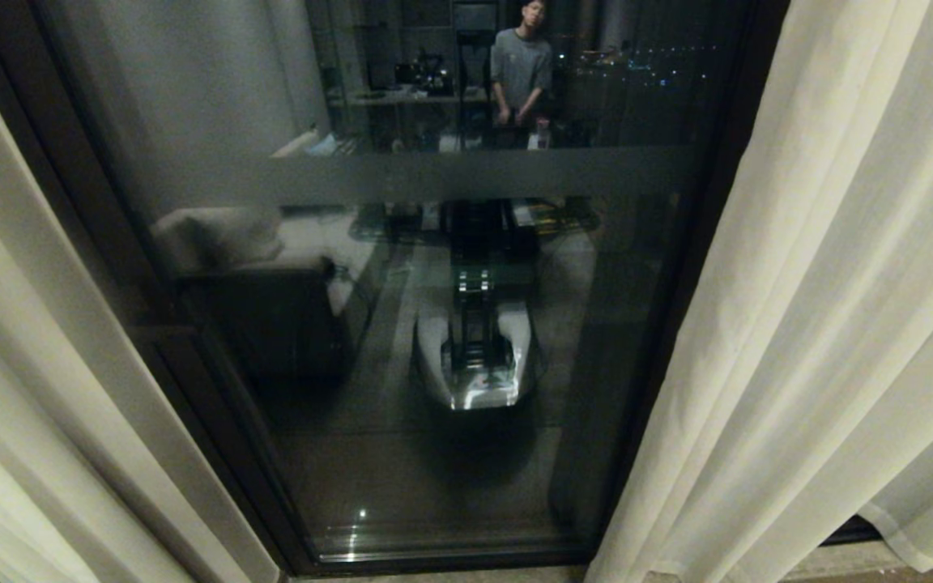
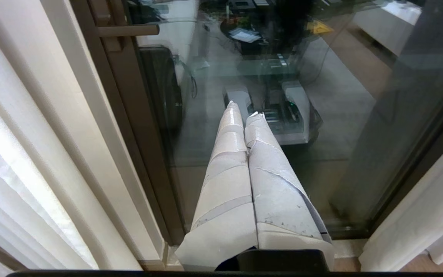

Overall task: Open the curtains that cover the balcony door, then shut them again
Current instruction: Pull the inner curtains open on both sides

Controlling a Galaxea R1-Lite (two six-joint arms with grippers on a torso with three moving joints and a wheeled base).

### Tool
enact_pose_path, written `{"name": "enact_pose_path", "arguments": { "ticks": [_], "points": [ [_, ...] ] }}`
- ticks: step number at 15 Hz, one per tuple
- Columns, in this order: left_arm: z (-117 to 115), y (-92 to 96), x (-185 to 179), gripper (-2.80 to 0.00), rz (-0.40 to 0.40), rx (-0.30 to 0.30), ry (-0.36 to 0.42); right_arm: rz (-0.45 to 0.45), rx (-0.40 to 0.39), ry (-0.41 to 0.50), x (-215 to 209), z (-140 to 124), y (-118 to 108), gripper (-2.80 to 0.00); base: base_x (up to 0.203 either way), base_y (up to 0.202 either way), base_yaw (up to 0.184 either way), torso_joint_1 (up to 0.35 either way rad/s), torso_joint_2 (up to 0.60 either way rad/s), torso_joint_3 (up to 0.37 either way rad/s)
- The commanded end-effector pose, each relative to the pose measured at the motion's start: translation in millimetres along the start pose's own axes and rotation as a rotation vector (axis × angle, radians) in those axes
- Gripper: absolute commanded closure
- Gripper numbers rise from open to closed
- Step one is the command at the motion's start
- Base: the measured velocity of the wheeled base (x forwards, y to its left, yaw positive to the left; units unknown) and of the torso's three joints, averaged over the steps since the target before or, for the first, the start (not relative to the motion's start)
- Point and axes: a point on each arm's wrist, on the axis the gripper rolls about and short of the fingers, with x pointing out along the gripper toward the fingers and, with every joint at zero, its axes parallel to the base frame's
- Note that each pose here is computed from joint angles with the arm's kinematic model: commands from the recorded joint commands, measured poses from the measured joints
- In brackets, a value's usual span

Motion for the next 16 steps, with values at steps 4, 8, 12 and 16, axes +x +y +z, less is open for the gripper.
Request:
{"name": "enact_pose_path", "arguments": {
  "ticks": [4,8,12,16],
  "points": [
    [0.0,0.0,-0.1,0.00,0.000,0.000,-0.002,-0.001,-0.017,0.019,1.3,1.5,-0.2,0.00,0.000,0.000,0.000,0.000,0.00,0.000],
    [0.0,0.0,-0.1,0.00,0.001,0.000,-0.002,0.007,-0.015,0.120,15.9,27.0,-3.6,0.00,0.000,0.000,0.000,0.000,0.00,0.000],
    [0.0,0.0,-0.1,0.00,0.001,0.000,-0.002,-0.024,0.001,0.144,42.9,63.9,-10.1,-2.80,0.000,0.000,0.000,0.000,0.00,0.000],
    [0.0,0.0,-0.1,0.00,0.001,0.000,-0.002,-0.009,0.003,0.125,73.2,103.6,-22.2,-2.80,0.000,0.000,0.000,0.000,0.00,0.000]
  ]
}}
